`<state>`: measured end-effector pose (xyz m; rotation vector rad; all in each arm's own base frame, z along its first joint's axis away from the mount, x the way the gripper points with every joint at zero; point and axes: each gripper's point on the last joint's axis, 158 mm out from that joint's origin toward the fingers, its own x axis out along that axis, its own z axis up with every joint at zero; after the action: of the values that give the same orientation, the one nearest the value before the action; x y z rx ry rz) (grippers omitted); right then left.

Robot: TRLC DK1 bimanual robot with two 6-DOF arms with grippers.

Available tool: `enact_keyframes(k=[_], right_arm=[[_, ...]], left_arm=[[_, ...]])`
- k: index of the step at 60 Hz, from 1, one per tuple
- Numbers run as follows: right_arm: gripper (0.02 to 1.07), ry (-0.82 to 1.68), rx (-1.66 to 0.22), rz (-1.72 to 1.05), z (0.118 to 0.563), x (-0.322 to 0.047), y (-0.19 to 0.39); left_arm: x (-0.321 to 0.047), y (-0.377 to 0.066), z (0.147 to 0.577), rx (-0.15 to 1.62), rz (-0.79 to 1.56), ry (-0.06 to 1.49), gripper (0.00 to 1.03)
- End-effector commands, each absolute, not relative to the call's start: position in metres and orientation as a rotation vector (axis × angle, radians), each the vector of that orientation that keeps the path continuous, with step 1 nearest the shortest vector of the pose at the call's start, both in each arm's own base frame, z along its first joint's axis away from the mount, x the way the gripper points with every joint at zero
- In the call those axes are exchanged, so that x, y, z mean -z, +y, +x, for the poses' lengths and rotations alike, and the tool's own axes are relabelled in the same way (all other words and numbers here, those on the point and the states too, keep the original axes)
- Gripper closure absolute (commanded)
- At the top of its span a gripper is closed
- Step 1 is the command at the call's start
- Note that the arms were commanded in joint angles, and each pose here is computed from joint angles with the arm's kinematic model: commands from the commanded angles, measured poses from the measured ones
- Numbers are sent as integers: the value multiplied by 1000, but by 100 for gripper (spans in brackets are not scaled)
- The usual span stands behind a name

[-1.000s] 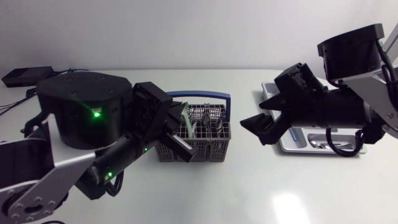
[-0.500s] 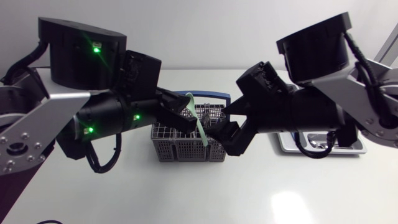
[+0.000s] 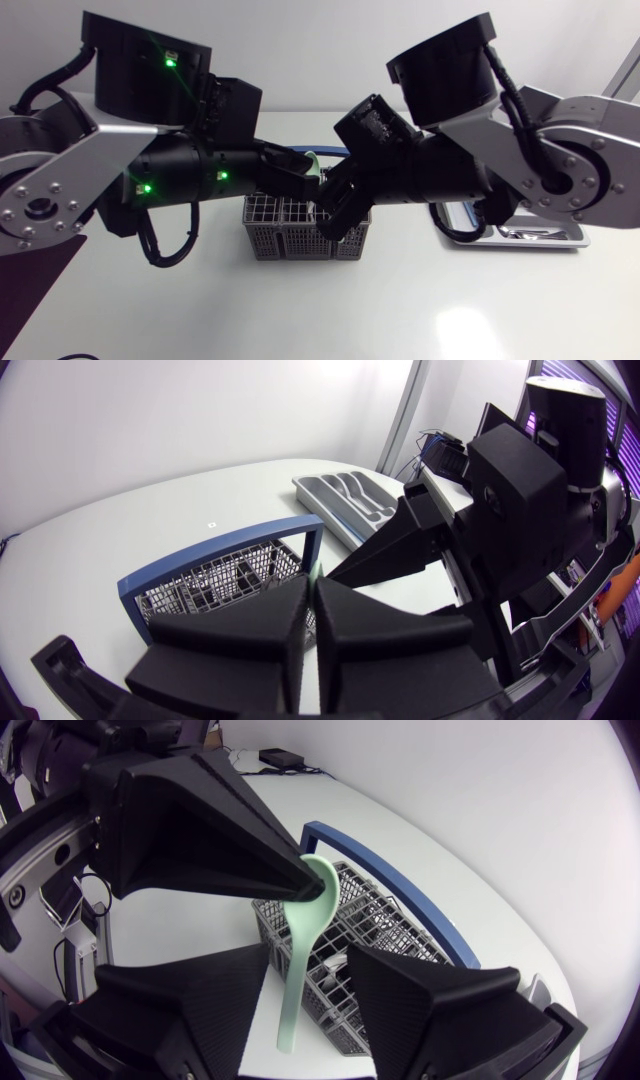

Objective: Transfer all utensils from the basket to the drawer tray.

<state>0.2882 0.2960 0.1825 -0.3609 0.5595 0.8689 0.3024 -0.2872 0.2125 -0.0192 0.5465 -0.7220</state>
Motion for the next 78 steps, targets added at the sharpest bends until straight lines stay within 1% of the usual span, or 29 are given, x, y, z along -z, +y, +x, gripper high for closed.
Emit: enact_keyframes(k=[1, 5, 7, 9, 20, 24, 25, 26, 28, 34, 35, 36, 37, 42, 43, 50, 57, 61, 67, 72, 78], right_arm=[[79, 547, -858, -347, 293, -187, 300], [90, 547, -858, -347, 293, -187, 300], [97, 547, -858, -348, 293, -186, 300], [100, 548, -859, -350, 293, -185, 300], [101, 557, -867, -354, 290, -180, 300], [101, 562, -874, -359, 288, -178, 300], [101, 562, -874, -359, 288, -178, 300], [101, 562, -876, -359, 288, -178, 300], [101, 562, -880, -357, 286, -178, 300], [101, 570, -883, -359, 284, -175, 298], [101, 571, -886, -359, 284, -174, 299], [101, 571, -888, -360, 283, -174, 298], [101, 573, -890, -362, 283, -173, 298], [101, 575, -912, -363, 277, -172, 298], [101, 575, -912, -365, 277, -171, 298], [101, 588, -931, -364, 271, -167, 292], [101, 599, -941, -360, 268, -163, 280], [101, 602, -936, -353, 271, -163, 268], [101, 607, -924, -356, 272, -162, 245], [101, 632, -924, -329, 276, -159, 216], [101, 650, -899, -315, 284, -154, 181]], left_arm=[[-221, -289, 307, 718, -55, 546, 100], [-222, -290, 307, 719, -59, 546, 100], [-222, -290, 307, 719, -59, 546, 100], [-223, -290, 307, 721, -60, 543, 100], [-227, -290, 308, 721, -69, 538, 100], [-228, -290, 308, 725, -71, 536, 95], [-229, -291, 308, 727, -72, 535, 92], [-229, -291, 308, 727, -72, 535, 91], [-230, -291, 308, 727, -72, 533, 86], [-232, -291, 308, 728, -74, 529, 76], [-232, -291, 308, 727, -75, 529, 73], [-234, -291, 308, 728, -78, 526, 72], [-234, -291, 308, 728, -79, 524, 66], [-238, -291, 307, 733, -80, 517, 50], [-240, -291, 308, 732, -82, 512, 44], [-249, -287, 308, 730, -90, 491, 28], [-263, -277, 313, 709, -115, 451, 16], [-274, -267, 319, 683, -148, 420, 14], [-283, -257, 326, 660, -158, 383, 14], [-277, -255, 329, 647, -138, 383, 14], [-262, -253, 331, 631, -93, 392, 14]])
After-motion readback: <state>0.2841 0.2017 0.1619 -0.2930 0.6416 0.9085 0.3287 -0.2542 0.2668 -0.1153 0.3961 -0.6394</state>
